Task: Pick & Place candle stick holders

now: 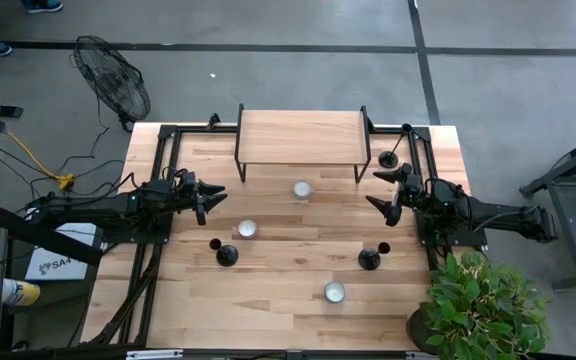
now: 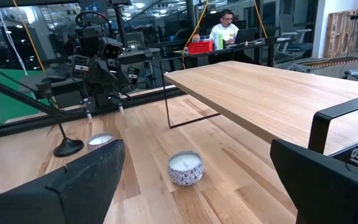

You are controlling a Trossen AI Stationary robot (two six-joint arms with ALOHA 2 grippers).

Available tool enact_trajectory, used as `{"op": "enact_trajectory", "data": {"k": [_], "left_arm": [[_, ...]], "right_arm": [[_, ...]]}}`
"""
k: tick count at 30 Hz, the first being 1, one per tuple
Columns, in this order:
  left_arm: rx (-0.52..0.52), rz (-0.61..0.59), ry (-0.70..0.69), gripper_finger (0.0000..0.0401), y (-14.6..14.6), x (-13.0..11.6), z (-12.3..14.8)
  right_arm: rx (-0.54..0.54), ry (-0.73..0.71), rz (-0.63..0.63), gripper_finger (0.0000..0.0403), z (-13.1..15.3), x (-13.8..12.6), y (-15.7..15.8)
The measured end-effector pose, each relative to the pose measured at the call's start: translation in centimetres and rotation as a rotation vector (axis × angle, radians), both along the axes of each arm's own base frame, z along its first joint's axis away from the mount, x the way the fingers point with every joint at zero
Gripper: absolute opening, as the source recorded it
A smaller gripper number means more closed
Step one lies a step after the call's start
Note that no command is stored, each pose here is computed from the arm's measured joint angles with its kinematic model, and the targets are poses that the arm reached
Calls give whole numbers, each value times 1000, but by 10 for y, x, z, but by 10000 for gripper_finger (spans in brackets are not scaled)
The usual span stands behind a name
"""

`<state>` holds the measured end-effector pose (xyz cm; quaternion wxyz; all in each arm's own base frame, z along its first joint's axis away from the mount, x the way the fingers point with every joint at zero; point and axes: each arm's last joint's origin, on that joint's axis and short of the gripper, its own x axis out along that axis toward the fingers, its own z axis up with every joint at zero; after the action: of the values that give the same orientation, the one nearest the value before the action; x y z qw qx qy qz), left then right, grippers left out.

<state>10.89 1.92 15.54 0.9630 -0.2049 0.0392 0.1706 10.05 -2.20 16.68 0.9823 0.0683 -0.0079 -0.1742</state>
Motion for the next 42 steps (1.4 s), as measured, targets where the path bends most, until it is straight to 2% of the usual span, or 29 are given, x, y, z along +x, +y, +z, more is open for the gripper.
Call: {"op": "enact_trajectory", "data": {"k": [9,12,20,27,42], "left_arm": [[0,0,0,145,0,0,0],[0,0,0,145,0,0,0],[0,1,0,145,0,0,0],[0,0,0,145,0,0,0],[0,1,0,145,0,0,0]], "right_arm": [[34,-15,-28,399,0,0,-1],[24,-13,-124,399,0,-1,-3],[11,-16,-495,399,1,-8,-12],[7,-5,-709,399,0,-13,-15],[-22,24,-889,399,-1,-18,-17]]}}
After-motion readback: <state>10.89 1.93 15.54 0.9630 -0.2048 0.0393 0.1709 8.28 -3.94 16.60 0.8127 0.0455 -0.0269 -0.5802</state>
